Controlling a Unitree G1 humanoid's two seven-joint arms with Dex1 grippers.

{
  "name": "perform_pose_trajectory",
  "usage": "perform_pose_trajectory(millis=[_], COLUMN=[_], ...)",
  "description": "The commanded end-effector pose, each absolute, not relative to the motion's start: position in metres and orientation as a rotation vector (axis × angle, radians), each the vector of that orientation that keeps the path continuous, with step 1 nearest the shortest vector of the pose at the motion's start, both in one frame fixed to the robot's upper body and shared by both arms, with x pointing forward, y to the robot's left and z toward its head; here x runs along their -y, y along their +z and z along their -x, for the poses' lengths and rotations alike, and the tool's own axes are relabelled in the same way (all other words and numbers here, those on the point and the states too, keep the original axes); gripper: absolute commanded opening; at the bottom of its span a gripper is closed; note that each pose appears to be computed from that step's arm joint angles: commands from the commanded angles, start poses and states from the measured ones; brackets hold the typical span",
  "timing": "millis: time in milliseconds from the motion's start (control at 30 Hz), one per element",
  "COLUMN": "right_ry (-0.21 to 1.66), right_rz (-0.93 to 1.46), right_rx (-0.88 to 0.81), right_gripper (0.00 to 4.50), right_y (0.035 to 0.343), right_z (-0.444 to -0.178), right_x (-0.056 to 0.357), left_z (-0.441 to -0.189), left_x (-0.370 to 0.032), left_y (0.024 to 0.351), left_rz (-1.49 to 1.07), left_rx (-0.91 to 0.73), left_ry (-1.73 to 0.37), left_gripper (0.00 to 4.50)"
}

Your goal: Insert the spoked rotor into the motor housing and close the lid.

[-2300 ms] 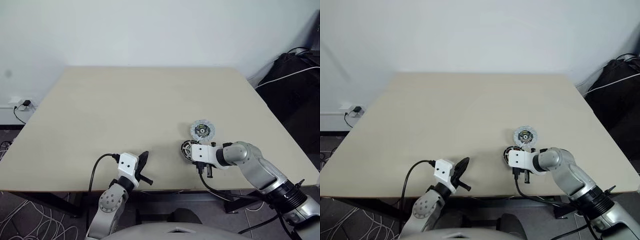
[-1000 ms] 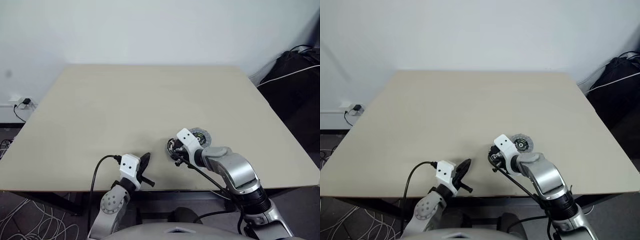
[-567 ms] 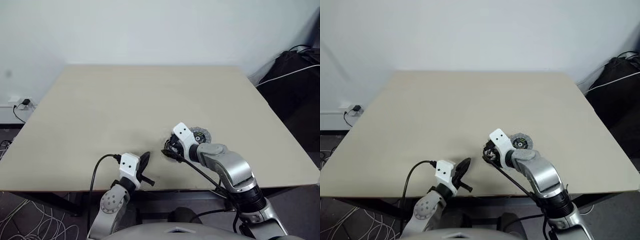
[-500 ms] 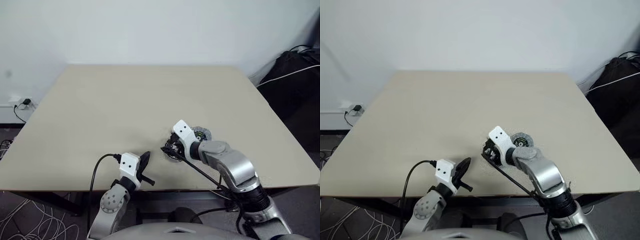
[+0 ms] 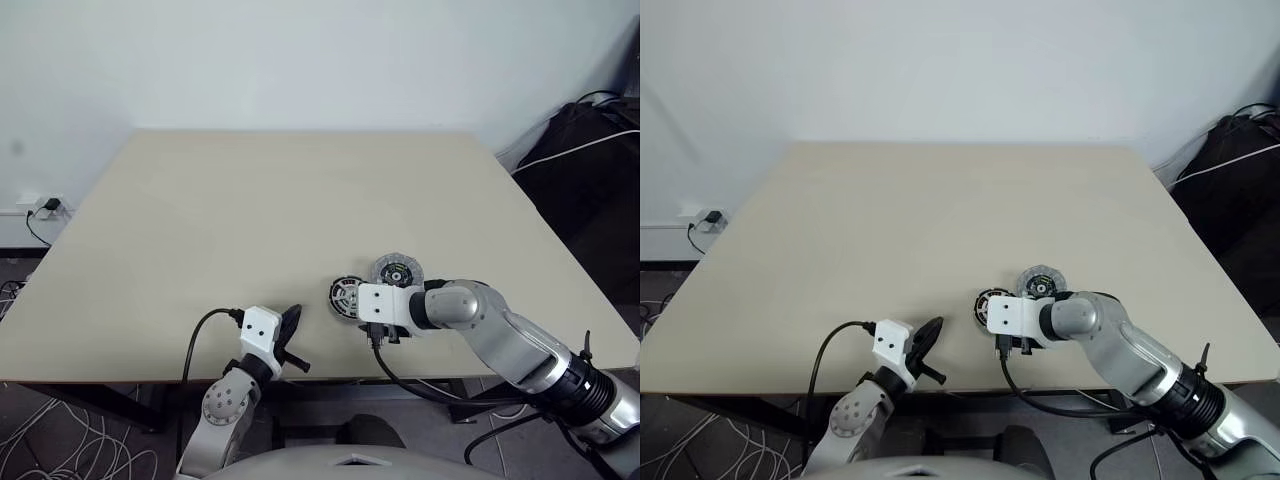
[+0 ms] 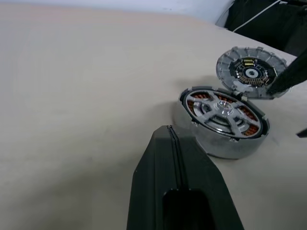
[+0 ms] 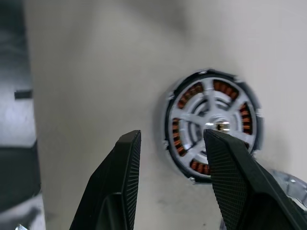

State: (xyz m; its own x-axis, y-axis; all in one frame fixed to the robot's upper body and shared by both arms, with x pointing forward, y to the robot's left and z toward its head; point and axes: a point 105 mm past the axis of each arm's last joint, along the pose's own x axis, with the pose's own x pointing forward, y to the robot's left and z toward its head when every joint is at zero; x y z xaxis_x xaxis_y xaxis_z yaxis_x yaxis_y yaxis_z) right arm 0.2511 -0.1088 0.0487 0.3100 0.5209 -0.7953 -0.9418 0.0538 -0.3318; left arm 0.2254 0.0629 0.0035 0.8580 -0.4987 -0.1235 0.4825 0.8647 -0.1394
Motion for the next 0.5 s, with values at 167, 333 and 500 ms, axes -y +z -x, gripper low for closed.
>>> perform_pose_trajectory(millis=[167,333,500], right_ry=[1.229,1.229,1.22], right_rz=[1.061,1.08,1.088], right_rx=[-0.522,-0.537,-0.563], right_gripper=[2.22,2.22,2.22], right_y=[0.048,0.04,0.033], right_z=[-0.261,-0.267,-0.274], right_x=[0.109,0.109,0.112], left_z=[-0.23,-0.229,-0.229], left_x=[-0.06,-0.058,-0.057], left_y=[0.016,0.021,0.026], left_rz=[0.116,0.117,0.116], left_rx=[-0.094,-0.083,-0.074], left_ry=[-0.52,-0.52,-0.521], left_gripper=[0.0,0.0,0.0])
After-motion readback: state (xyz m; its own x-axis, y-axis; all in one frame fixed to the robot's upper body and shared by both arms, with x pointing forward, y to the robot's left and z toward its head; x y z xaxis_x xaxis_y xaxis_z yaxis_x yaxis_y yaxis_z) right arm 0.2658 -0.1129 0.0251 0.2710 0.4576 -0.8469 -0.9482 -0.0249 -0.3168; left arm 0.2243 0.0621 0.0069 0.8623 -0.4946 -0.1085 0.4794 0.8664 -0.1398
